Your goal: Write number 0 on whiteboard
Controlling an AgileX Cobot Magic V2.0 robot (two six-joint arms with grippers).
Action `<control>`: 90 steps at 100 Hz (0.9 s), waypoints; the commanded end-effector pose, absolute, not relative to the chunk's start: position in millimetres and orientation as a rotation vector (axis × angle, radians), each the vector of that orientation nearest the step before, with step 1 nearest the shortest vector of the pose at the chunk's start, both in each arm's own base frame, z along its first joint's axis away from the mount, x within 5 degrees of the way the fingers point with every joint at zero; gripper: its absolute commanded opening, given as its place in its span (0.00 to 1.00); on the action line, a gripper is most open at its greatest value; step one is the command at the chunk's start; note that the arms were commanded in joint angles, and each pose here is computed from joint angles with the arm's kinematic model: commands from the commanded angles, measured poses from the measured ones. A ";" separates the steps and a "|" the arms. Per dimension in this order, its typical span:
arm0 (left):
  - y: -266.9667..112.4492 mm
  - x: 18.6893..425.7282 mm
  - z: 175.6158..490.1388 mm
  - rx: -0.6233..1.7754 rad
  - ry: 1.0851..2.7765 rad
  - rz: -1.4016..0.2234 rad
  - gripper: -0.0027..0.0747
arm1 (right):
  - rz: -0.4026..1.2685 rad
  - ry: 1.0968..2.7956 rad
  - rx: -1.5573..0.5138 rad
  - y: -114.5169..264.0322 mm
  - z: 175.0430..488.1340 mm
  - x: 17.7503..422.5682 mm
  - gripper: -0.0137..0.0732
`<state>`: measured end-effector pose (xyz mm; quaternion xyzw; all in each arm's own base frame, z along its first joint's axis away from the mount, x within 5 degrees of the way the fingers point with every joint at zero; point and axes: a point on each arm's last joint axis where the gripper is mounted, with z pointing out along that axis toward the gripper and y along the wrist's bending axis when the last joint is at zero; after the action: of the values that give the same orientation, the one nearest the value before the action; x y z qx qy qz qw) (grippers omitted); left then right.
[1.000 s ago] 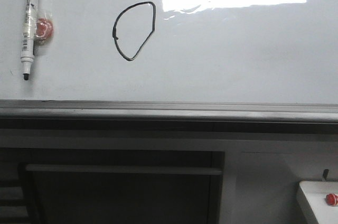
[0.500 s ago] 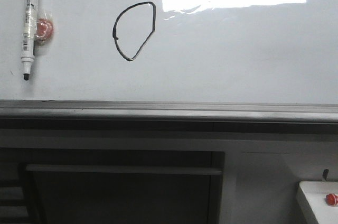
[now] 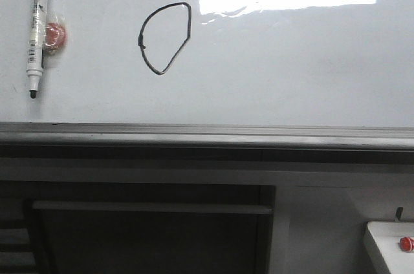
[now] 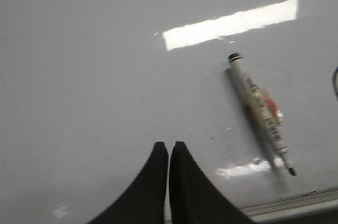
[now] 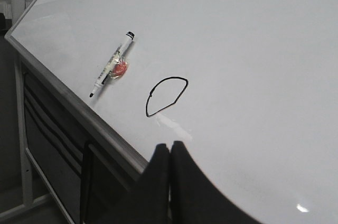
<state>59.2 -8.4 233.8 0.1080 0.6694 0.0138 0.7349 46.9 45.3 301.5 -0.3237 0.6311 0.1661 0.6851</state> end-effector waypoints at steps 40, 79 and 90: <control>0.2 54.4 206.3 0.079 1.517 0.089 0.01 | 0.360 1.359 -0.655 42.4 315.0 48.6 0.09; 1.2 53.4 186.7 0.039 1.729 0.053 0.01 | 0.360 1.359 -0.655 42.4 315.0 48.6 0.09; 1.2 53.4 186.7 0.039 1.729 0.053 0.01 | 0.360 1.359 -0.655 42.4 315.0 48.6 0.09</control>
<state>53.6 1.1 183.7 0.0239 0.7852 0.0266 0.6182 46.9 45.3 301.5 -0.3237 0.6311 0.1661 0.6851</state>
